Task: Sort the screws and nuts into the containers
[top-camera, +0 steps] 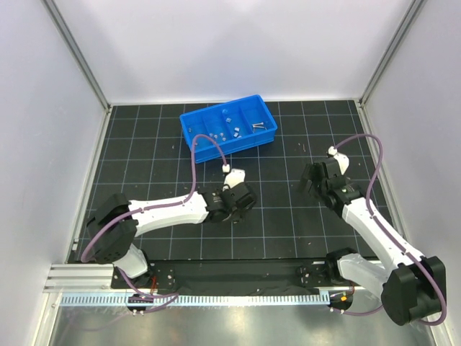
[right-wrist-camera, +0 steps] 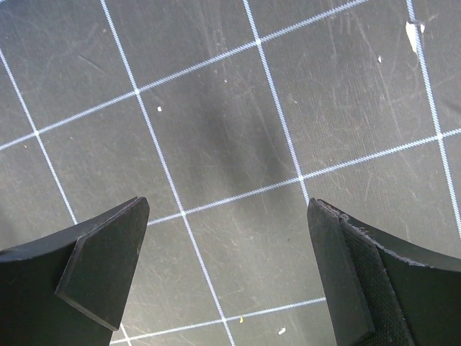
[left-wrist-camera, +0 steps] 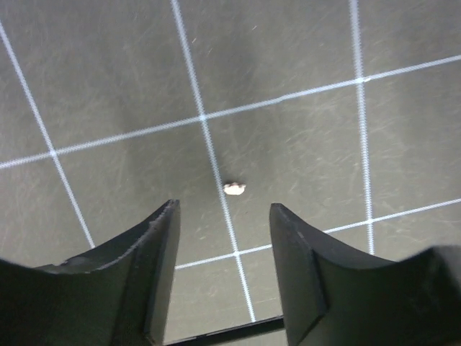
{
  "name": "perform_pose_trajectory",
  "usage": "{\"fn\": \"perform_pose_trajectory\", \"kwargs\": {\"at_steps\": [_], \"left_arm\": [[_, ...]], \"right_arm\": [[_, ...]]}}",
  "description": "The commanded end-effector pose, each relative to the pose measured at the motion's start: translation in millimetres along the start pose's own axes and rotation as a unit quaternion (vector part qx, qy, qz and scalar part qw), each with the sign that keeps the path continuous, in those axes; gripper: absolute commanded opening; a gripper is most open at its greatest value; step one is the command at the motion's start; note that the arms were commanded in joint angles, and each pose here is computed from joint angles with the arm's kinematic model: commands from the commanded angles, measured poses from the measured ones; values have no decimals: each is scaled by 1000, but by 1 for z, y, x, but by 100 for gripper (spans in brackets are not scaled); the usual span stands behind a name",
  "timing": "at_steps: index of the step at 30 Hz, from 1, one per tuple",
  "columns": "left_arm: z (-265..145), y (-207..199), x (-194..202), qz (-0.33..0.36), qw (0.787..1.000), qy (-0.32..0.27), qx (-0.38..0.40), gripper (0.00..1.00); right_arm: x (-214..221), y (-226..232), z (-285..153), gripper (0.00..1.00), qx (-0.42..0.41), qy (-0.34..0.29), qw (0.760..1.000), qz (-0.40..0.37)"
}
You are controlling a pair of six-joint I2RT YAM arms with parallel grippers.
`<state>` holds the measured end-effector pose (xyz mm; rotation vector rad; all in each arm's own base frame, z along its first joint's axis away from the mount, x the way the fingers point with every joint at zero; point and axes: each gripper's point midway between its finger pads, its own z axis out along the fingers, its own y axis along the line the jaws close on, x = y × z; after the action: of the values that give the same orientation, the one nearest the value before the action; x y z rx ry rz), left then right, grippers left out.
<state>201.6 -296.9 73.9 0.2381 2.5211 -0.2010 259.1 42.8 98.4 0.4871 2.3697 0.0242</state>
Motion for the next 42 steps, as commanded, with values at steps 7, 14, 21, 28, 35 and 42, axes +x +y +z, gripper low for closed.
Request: {"fn": "perform_pose_trajectory", "kwargs": {"at_steps": [7,14,21,28,35,42], "left_arm": [[1,15,12,-183,980,7,-83,63],[-6,-13,1,-232,963,-32,-135,67],[14,-4,26,-260,945,-11,-200,67],[18,0,20,-286,935,-40,-206,63],[24,7,25,-299,922,-48,-241,60],[36,3,24,-294,924,-53,-237,55]], "right_arm": [[5,-6,-3,100,0,-9,1000,12],[7,-3,-2,100,-9,-8,1000,15],[1,5,-4,100,-28,-17,999,25],[0,2,-4,100,-23,-21,999,20],[1,0,-3,100,-17,-20,1000,16],[0,-1,-5,100,-17,-21,1000,14]]}}
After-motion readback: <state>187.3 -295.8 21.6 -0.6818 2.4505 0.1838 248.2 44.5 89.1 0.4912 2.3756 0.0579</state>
